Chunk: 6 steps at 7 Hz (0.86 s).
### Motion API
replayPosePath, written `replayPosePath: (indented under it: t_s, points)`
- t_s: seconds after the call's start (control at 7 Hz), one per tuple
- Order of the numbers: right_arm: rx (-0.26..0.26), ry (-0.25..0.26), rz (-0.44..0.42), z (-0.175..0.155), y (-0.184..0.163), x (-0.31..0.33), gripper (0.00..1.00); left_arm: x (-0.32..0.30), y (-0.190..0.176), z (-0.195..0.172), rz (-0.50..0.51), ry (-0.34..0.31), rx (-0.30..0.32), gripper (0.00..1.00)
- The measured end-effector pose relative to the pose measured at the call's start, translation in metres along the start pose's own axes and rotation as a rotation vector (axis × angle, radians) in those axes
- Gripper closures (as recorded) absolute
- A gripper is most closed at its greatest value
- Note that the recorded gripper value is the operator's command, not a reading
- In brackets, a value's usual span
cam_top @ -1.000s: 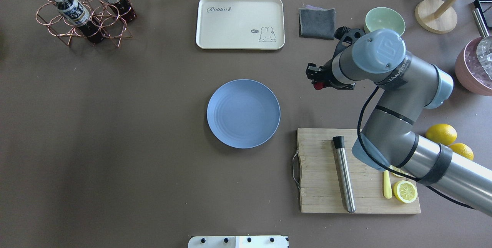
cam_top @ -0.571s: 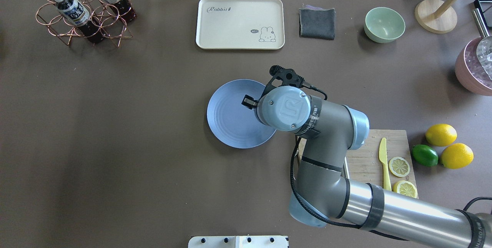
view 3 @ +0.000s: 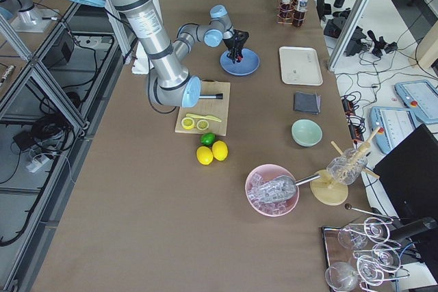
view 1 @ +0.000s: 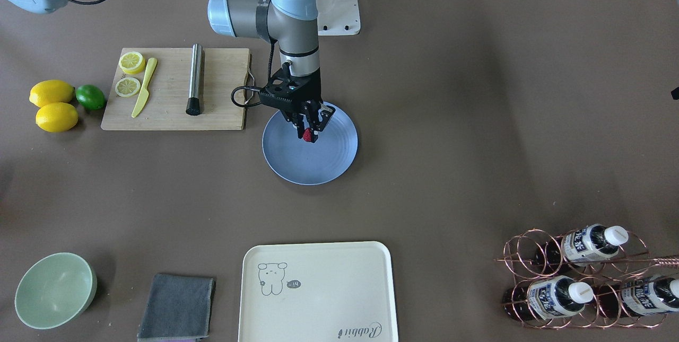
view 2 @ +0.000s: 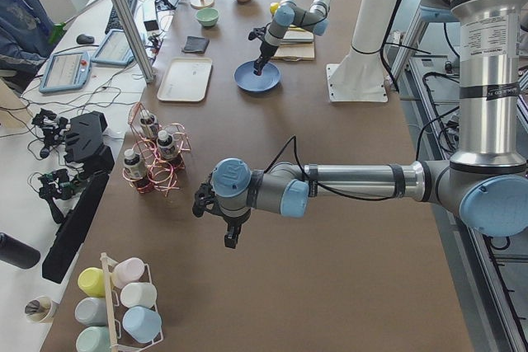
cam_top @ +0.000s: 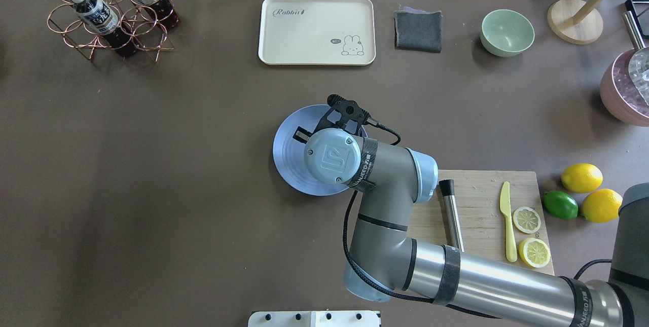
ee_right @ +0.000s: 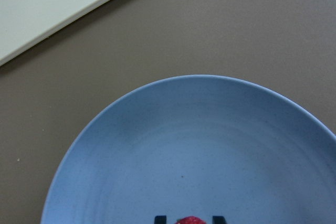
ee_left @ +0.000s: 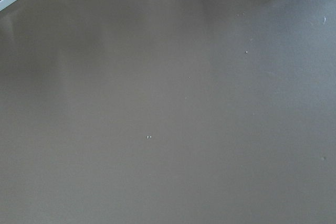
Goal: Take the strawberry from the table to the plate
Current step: 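Open the right gripper to drop the strawberry onto the plate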
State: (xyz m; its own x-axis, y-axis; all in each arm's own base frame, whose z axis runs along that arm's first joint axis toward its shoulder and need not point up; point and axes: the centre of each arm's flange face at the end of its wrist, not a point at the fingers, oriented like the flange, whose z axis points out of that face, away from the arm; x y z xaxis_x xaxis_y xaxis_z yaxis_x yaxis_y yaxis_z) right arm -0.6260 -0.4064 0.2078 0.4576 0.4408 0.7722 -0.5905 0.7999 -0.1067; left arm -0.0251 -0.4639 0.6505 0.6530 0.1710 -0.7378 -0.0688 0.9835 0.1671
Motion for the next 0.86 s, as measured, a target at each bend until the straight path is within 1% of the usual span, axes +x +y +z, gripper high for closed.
replayPosePath:
  t_s: [0.14,0.29,0.57,0.71,0.86]
  points:
    - [0.0,-0.01,0.001,0.007,0.004,0.001,0.7,0.0,0.0,0.0,0.0,0.0,0.0,0.02]
    - [0.001,-0.016,0.001,0.011,0.005,0.003,0.01,0.0,0.0,0.0,0.0,-0.001,0.0,0.02]
    - [0.017,-0.025,0.0,0.014,0.002,0.002,0.0,0.0,0.0,0.0,0.0,-0.001,0.0,0.02]
    - [0.021,-0.032,0.006,0.012,-0.005,-0.001,0.0,-0.001,0.001,0.001,-0.002,-0.003,-0.002,0.02]
    - [0.016,-0.033,0.014,0.006,-0.02,-0.003,0.0,-0.002,0.002,0.002,-0.004,-0.004,-0.004,0.02]
